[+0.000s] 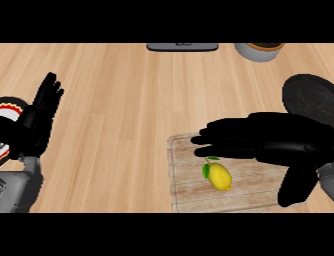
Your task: Pick the lemon from the cutting board and place it in the pan
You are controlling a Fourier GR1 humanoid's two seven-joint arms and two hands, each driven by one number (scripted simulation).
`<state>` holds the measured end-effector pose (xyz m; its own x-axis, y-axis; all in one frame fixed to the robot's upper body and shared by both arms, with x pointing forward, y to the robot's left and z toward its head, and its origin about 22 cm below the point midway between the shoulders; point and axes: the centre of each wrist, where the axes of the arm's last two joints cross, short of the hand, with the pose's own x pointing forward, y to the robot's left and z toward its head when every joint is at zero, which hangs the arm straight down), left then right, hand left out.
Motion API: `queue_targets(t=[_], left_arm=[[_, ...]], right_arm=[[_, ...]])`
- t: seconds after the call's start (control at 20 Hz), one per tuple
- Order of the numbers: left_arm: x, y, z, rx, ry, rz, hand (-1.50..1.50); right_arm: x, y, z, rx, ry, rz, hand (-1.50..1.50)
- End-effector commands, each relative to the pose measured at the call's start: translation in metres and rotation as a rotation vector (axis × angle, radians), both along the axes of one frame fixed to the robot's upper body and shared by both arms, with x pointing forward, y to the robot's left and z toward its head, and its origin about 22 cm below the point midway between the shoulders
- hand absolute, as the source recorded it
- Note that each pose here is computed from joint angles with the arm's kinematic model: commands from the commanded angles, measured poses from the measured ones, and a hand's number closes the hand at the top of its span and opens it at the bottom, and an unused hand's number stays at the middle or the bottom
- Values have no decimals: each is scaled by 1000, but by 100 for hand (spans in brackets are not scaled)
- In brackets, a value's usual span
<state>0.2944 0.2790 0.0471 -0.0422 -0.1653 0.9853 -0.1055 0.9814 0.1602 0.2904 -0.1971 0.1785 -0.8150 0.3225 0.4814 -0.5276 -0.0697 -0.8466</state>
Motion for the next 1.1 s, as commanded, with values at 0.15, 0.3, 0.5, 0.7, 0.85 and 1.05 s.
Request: queue_targets(t=[0.15,0.3,0.5,0.7,0.85,1.05], left_arm=[[0,-6,2,-16,2,-7,0],[7,2,-10,-21,2,2,0],[1,0,15,7,10,-12,0],[4,0,-4,-9,0,-5,0],[0,-17,16,2,-19,-24,0],[17,-18,13,6,-6,-3,0]], right_arm=[[0,14,-25,-59,-50,-84,-150],[21,12,-15,-101,-38,-85,-150],[23,30,-55,-154,-27,-42,-150],[2,14,-72,-187,14,-10,-150],[5,25,-85,-233,-16,16,-150],[9,19,-86,-232,-36,15,-150]])
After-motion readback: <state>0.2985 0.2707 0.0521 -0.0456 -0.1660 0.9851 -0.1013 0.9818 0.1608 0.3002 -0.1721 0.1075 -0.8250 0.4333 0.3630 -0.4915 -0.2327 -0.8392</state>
